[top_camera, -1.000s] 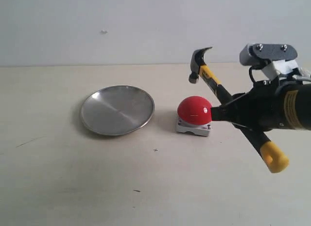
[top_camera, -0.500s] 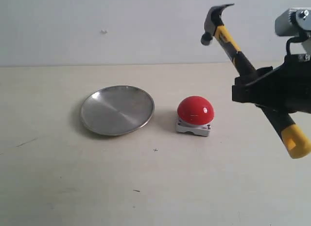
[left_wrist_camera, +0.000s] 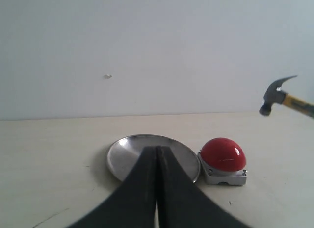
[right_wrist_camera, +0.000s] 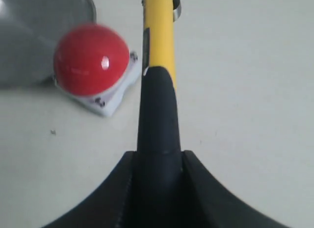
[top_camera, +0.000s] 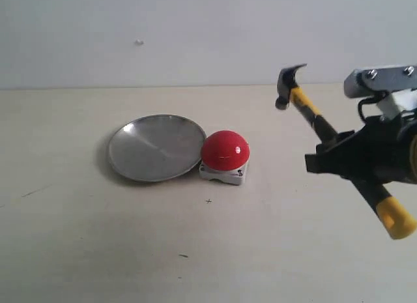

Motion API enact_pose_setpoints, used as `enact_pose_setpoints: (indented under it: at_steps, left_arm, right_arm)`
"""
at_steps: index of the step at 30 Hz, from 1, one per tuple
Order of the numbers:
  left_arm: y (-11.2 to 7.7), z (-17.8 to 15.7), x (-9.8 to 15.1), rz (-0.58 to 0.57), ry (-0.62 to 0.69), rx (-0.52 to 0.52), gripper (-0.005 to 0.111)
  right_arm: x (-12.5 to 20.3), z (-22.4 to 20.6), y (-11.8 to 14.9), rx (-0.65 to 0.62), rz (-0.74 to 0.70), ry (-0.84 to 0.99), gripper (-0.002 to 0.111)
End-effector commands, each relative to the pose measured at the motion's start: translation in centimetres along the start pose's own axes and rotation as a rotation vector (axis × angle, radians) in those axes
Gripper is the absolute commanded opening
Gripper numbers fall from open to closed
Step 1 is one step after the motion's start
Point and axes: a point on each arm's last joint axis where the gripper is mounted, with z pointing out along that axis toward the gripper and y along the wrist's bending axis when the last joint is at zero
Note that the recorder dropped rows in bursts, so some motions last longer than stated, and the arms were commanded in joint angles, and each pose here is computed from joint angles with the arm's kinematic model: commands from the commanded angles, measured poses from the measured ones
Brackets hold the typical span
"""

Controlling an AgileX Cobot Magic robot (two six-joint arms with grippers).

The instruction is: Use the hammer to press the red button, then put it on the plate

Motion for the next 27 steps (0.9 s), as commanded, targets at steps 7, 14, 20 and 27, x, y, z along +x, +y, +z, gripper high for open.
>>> enact_pose_setpoints:
  at_steps: [7,14,20,27]
  left_arm:
    - [-0.1,-0.1,0.1,0.007,-0.002,0.011,0.0]
    - [-0.1,-0.1,0.1,0.007,-0.002,0.011,0.0]
    - [-0.1,-0.1,0.1,0.007,-0.002,0.011,0.0]
    - [-0.1,-0.1,0.1,0.007,-0.002,0.011,0.0]
  right_arm:
    - [-5.3,-7.0,3.6,-0.36,0.051,-0.25,0.0]
    - [-6.4,-6.5,6.1,-0.714,0.246,-0.242,0.0]
    - [-6.2,-1.7,8.4,-0.827,0.482,-0.24,0.0]
    - [-5.8,6.1,11.0,-0.76,0.61,-0.19,0.0]
